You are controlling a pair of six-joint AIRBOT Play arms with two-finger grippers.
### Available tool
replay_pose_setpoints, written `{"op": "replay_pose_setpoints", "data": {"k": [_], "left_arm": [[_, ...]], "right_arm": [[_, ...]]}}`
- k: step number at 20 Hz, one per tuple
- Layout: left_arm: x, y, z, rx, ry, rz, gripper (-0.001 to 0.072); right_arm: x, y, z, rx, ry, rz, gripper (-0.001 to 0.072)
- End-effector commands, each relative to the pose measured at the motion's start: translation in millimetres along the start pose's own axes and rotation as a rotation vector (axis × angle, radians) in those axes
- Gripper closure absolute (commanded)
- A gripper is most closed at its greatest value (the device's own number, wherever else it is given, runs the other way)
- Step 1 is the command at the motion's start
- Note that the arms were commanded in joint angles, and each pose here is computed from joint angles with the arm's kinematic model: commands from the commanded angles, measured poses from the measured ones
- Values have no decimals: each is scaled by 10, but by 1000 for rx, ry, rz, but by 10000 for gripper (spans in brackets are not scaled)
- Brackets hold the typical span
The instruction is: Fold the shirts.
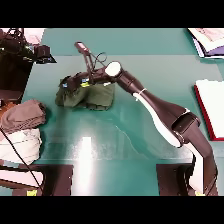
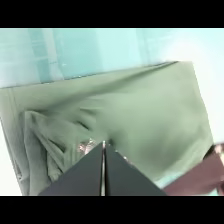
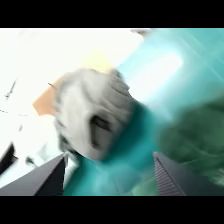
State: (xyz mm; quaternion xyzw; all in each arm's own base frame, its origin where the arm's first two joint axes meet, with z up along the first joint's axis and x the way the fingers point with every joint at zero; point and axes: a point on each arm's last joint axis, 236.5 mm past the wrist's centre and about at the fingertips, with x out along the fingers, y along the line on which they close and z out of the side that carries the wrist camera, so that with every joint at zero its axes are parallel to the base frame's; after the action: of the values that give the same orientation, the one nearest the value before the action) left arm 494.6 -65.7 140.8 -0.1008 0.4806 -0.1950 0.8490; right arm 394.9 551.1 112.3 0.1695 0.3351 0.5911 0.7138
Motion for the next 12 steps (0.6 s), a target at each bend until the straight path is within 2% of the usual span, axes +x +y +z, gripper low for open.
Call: {"op": "replay_pose_setpoints", "data": {"k": [1,3,4,8,9,10,12], "left_arm": [[-29,26,-73,4,29,9,681],[-32,1,-185,30,77,-3,682],[-34,0,-220,29,91,-3,682],[24,13,-502,10,198,-18,678],[94,36,-634,-8,240,-26,480],[179,66,-787,-33,286,-33,139],[356,180,-1162,-83,393,-26,111]], "right_arm": [[-117,64,49,2,-46,48,81],[-616,-27,43,87,18,74,90],[-885,-126,19,136,46,79,148],[-1699,-753,-231,379,51,-6,155],[-1839,-904,-316,438,39,-34,155],[-1959,-1035,-412,485,26,-60,155],[-2118,-1181,-583,552,17,-89,155]]}}
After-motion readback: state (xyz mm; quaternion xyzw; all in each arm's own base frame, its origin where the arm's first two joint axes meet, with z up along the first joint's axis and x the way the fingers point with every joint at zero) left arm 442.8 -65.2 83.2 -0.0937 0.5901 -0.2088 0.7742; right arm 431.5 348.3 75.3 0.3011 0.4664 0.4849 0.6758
